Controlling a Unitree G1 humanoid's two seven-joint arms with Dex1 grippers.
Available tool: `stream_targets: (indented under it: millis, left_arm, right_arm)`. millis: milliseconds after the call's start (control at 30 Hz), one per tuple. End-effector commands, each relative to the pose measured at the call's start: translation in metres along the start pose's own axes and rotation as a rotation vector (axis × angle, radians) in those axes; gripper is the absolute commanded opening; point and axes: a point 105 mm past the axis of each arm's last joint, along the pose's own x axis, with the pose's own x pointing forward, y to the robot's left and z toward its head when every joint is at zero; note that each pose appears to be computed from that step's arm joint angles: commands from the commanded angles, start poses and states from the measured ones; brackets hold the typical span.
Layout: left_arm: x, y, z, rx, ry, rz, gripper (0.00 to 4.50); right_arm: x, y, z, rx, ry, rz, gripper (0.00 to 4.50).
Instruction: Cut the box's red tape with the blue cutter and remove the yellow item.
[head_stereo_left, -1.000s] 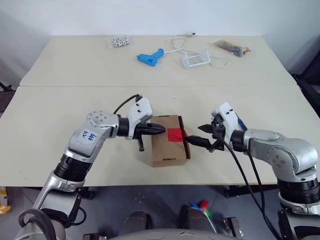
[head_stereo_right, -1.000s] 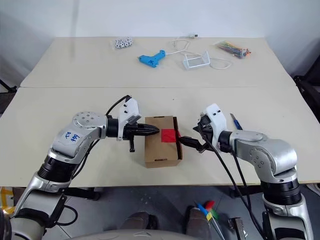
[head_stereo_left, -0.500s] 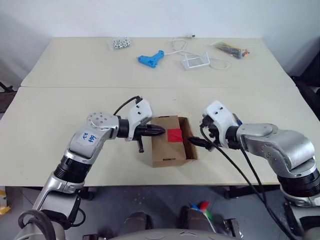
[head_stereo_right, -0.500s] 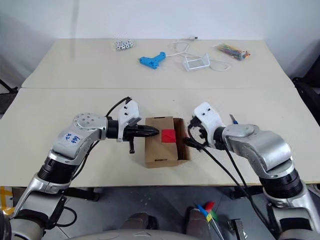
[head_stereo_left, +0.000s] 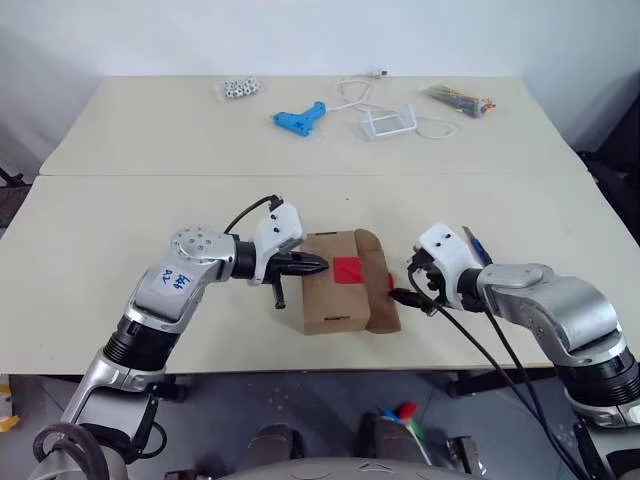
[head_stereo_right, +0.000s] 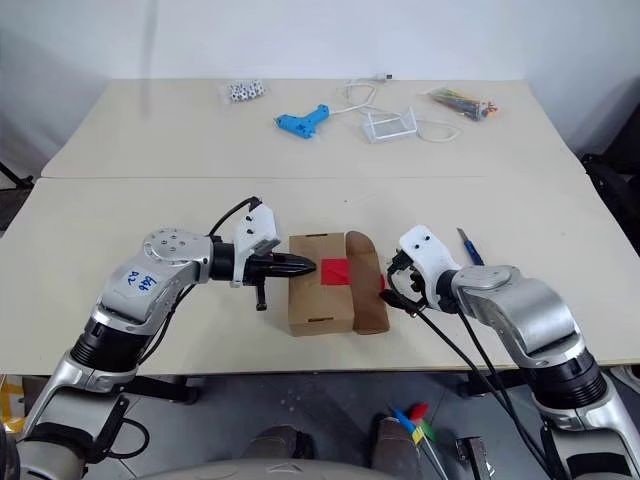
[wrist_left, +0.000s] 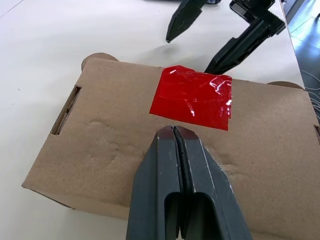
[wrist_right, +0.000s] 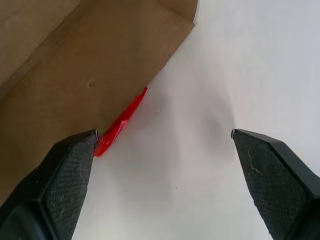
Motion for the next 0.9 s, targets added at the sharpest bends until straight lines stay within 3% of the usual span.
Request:
stream_targets:
  millis: [33,333,700,800,900]
  left_arm:
    - [-0.001,-0.005,-0.023,-0.053,0.076,-0.013,0.00]
    - [0.001,-0.008,-0.022,-0.050,0.070,-0.018,0.00]
    - [-0.001,-0.010,-0.022,-0.049,0.076,-0.022,0.00]
    - [0.000,-0.010,-0.022,-0.049,0.077,-0.021,0.00]
    - [0.000,-0.010,-0.022,-0.050,0.077,-0.019,0.00]
  right_arm:
    - [-0.033,-0.010,0.000,0.222,-0.046,0.187,4.48]
    - [-0.012,-0.003,0.006,0.503,-0.111,0.412,4.48]
    - [0.028,0.020,0.009,0.495,-0.023,0.514,4.48]
    - [0.032,0.023,0.010,0.489,-0.012,0.534,3.82]
    - [0.036,0.027,0.013,0.487,-0.006,0.554,2.79]
